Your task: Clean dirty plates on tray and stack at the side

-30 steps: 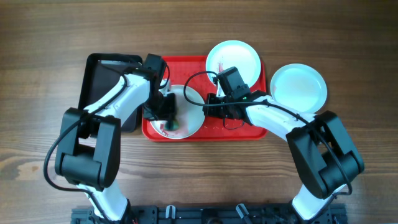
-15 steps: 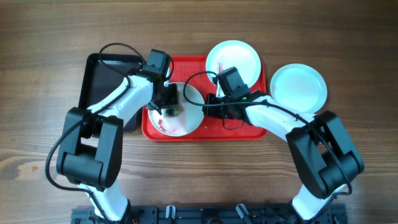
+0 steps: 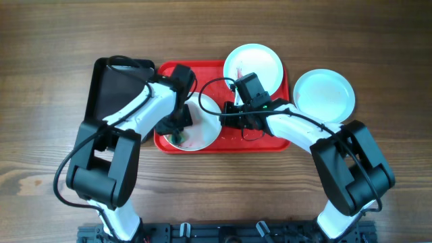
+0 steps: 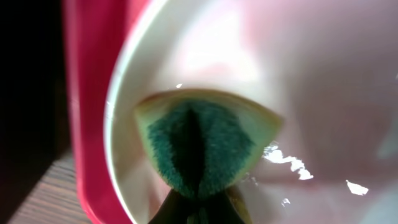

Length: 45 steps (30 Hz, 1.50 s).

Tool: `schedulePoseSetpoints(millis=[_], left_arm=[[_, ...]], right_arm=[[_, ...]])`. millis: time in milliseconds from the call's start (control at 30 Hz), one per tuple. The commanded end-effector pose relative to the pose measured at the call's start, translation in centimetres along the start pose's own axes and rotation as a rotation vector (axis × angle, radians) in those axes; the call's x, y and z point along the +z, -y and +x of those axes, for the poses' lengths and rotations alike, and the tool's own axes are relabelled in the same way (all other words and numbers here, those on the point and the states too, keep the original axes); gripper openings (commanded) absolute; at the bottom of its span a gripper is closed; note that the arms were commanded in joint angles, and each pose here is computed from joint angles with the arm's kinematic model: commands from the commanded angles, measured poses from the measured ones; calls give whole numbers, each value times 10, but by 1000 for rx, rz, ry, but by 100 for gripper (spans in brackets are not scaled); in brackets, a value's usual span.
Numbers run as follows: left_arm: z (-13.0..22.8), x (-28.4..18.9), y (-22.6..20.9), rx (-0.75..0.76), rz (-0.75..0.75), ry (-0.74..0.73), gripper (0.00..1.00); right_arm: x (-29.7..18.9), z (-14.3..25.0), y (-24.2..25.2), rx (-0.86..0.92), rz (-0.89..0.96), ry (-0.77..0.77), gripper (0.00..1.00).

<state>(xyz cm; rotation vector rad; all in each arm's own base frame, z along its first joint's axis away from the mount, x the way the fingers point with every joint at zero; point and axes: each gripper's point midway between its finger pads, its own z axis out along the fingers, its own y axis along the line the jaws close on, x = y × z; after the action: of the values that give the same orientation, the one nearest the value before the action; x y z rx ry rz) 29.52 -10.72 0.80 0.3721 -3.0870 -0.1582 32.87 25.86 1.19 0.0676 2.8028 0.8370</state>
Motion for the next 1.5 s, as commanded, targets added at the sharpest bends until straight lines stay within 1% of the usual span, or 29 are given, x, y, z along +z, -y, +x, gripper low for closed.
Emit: schedulePoseSetpoints(millis=[0,67,167,267,333,433,633,733,800,1000,1100,1167,1233,1467], left_arm=[[30,8,24,33,75,-102,4],[31,7,37,55,112,-92,4],[27,5,62,140,195,-49,4],[19,3,76,157,232,2,4],[7,1,82,157,246,60,4],[-18,0,76,141,189,179,4],[-72,-14,37,61,-52,456,4],[-84,-20,27,31,-101,518,4],[-82,-18,27,32,-90,502,4],[-14,3,63,159,159,140,4],[7,2,77,260,257,46,4],[8,2,76,284,260,43,4],[1,1,74,276,262,59,4],[-42,1,50,153,299,124,4]], right_arm=[[5,3,8,6,22,-12,4],[5,3,8,6,22,-13,4],[5,3,8,6,20,-15,4],[5,3,8,6,20,-16,4],[5,3,8,6,20,-16,4],[5,4,8,6,21,-17,4],[5,4,8,7,21,-17,4],[5,4,8,7,21,-17,4],[5,4,8,5,21,-17,5],[5,4,8,4,21,-17,4],[5,4,7,3,14,-19,4],[5,3,7,6,11,-20,4],[4,2,8,12,4,-23,4],[14,2,13,33,-44,-55,4]])
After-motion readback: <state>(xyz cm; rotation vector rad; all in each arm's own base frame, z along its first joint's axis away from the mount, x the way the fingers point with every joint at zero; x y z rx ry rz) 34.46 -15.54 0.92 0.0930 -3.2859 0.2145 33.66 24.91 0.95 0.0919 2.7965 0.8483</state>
